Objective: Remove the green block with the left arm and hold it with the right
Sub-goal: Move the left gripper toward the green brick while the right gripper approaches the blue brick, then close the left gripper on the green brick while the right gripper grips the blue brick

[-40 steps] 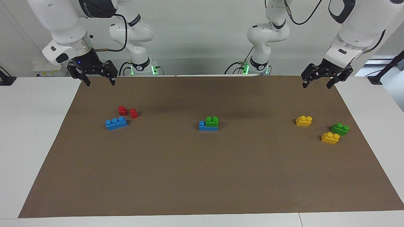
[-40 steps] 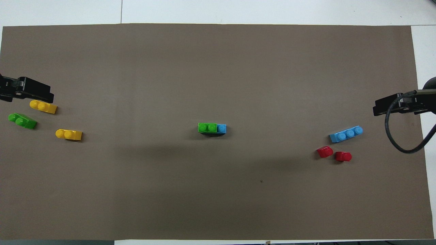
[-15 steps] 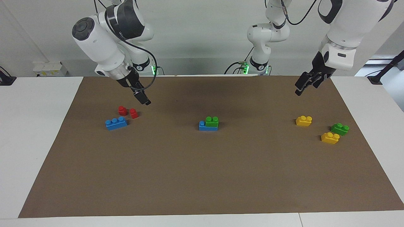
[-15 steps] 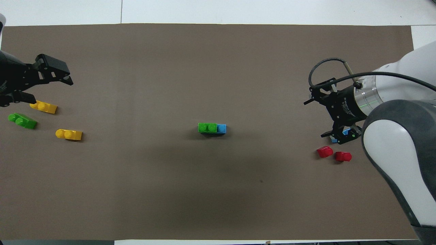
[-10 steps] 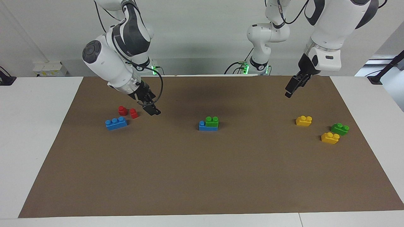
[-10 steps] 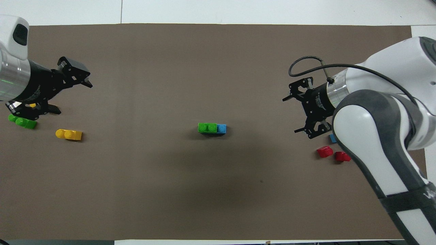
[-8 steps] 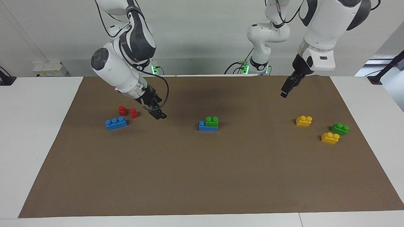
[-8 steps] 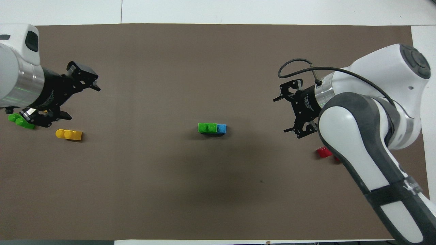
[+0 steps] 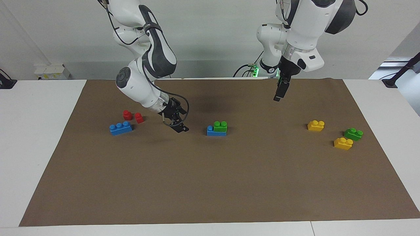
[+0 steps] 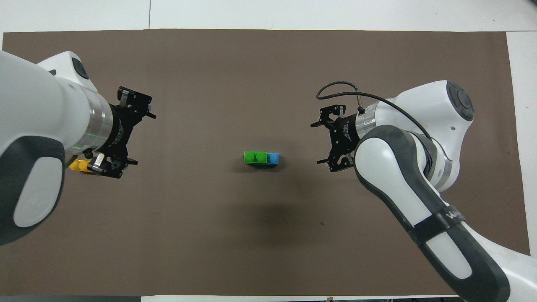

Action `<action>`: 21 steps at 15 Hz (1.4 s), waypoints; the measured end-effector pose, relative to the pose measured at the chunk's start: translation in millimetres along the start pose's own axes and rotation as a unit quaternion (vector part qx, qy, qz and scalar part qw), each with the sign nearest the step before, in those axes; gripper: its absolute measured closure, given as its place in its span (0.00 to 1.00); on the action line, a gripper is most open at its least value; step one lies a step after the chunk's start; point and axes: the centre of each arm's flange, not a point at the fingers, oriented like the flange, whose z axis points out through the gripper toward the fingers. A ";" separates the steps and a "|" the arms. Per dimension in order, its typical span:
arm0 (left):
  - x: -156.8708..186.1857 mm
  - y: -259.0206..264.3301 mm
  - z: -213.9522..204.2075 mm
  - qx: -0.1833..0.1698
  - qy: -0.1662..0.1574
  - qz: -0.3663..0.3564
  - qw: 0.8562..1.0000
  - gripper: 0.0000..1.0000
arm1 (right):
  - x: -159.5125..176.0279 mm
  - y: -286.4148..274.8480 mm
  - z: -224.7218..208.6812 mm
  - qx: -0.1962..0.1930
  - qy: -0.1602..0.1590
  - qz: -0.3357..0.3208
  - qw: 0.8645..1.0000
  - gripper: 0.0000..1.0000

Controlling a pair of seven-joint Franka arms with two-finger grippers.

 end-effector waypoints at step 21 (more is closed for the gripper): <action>-160.8 16.9 176.0 -0.005 -0.022 -0.214 0.977 0.00 | -27.6 27.4 113.5 0.025 -0.011 0.056 0.998 0.00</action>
